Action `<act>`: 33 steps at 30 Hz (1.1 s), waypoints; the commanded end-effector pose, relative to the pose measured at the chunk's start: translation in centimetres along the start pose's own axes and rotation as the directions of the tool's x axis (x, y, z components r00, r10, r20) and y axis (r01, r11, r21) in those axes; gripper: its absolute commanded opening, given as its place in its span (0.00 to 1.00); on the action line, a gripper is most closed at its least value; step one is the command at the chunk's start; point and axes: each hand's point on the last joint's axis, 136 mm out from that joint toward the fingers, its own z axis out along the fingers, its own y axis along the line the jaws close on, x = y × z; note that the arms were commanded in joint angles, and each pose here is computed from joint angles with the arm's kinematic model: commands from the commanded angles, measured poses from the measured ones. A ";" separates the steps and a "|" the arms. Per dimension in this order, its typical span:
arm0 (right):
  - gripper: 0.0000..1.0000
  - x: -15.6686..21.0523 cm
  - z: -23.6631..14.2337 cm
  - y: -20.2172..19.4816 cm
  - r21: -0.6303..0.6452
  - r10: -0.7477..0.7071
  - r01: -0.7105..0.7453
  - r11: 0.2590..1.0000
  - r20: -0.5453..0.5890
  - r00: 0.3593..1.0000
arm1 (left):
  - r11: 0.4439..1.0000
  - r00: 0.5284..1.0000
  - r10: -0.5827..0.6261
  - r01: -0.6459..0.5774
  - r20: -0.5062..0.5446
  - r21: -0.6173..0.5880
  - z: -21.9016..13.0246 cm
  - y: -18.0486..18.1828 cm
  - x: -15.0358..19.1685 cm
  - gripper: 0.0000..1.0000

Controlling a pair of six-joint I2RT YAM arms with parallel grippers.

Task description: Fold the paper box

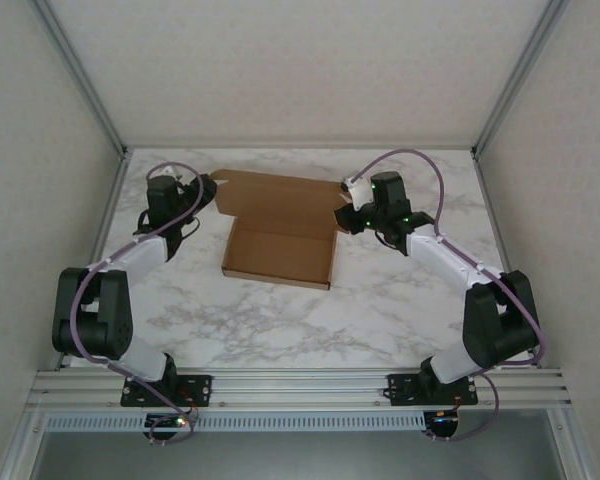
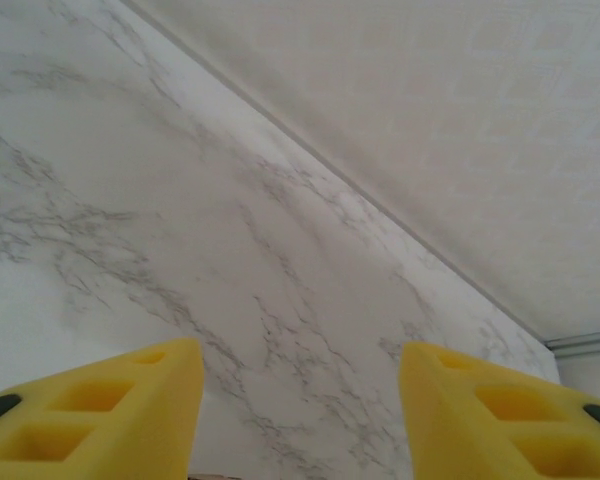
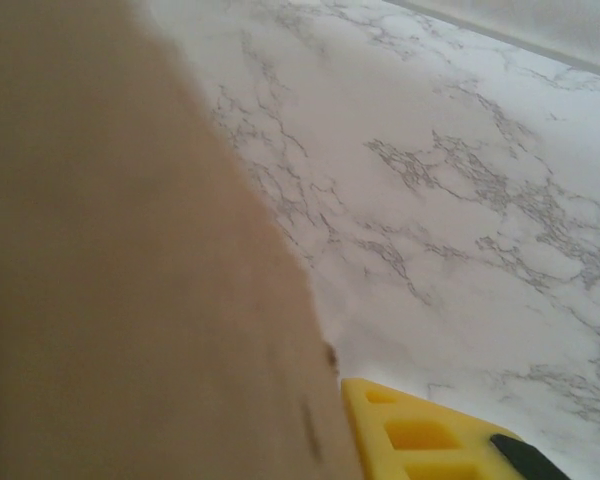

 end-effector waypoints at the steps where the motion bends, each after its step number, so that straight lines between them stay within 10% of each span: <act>1: 0.25 -0.7 0.3 0.2 -0.013 0.090 -0.090 0.996 0.058 0.994 | 0.995 0.998 -0.057 0.060 -0.036 0.079 -0.8 -1.7 1.5 0.54; 33: 0.19 -2.1 1.2 0.4 0.137 0.515 -0.581 0.802 0.334 0.790 | 0.904 0.947 -0.285 0.317 -0.150 0.287 -1.6 -6.0 8.1 0.49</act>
